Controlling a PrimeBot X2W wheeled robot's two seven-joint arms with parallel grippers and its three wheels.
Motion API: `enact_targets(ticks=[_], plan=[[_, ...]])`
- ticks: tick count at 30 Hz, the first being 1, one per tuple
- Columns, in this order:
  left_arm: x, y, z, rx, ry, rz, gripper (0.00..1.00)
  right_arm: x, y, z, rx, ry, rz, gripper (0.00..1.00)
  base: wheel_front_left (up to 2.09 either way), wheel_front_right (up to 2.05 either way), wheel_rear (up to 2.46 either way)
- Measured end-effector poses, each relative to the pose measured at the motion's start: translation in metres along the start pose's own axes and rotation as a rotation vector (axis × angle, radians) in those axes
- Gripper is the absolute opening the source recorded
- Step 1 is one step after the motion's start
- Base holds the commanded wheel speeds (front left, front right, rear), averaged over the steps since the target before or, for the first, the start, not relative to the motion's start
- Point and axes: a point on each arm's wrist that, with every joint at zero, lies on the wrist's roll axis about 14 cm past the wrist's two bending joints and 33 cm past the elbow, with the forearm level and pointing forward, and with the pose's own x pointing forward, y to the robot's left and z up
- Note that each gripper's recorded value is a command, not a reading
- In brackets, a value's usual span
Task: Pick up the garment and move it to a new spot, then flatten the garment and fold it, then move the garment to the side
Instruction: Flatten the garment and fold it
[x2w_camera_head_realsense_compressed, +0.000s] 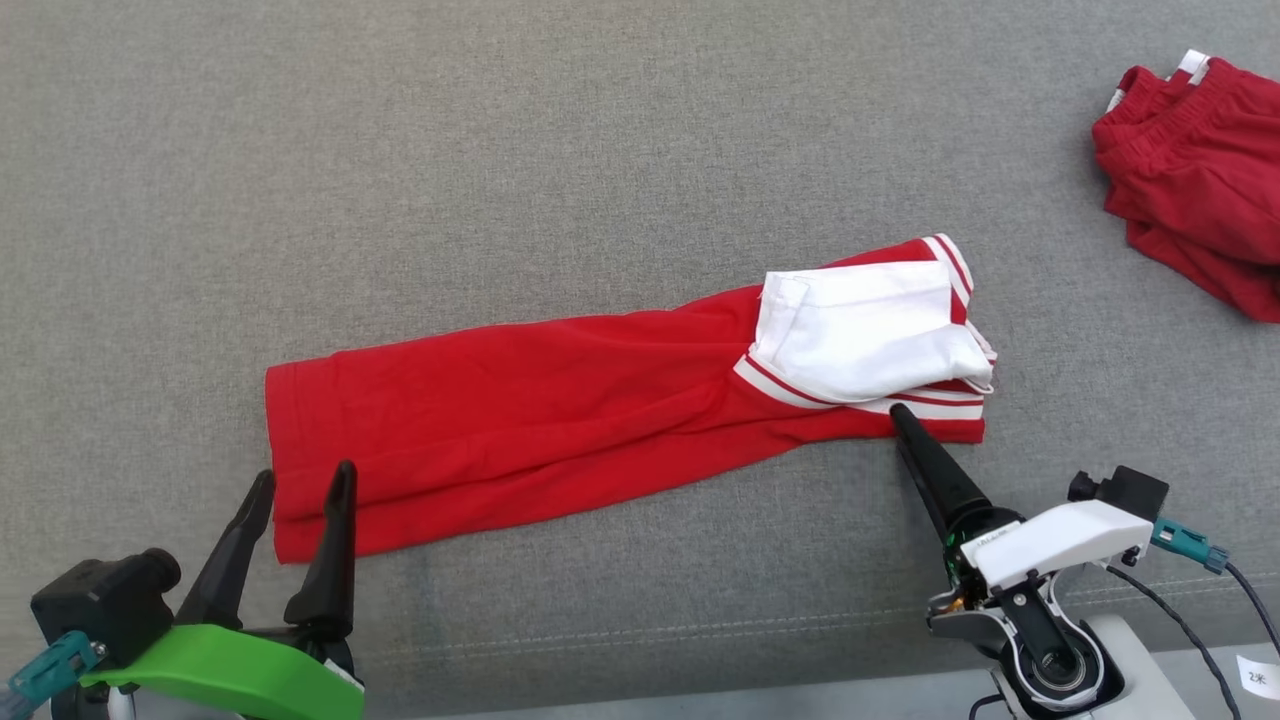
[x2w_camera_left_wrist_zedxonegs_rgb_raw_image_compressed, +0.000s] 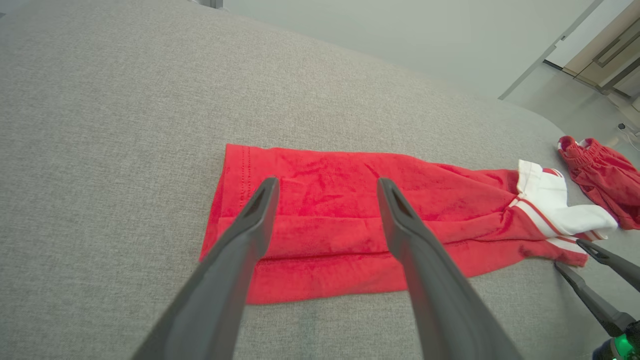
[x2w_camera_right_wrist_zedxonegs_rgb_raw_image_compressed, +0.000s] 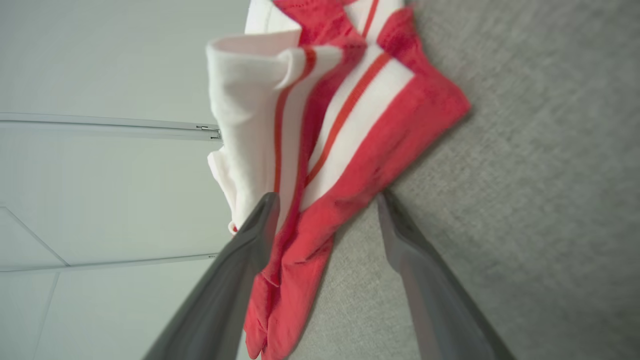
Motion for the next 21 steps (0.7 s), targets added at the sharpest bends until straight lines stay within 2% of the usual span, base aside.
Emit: enact_targets(ticks=[2,9,21], plan=[[0.0,-0.002,-0.002,-0.003,0.006,-0.005,1.0,-0.001,-0.002,0.006,-0.005,-0.016,-0.005,1.0,0.0,0.0,0.0],[0.0,-0.006,-0.009,-0.004,0.027,-0.014,1.0,-0.009,-0.012,0.036,-0.139,-0.045,-0.031,1.0,0.0,0.0,0.0],[0.0,-0.015,-0.018,-0.008,0.051,-0.035,1.0,-0.005,-0.001,0.041,-0.161,-0.05,0.002,1.0,0.0,0.0,0.0]])
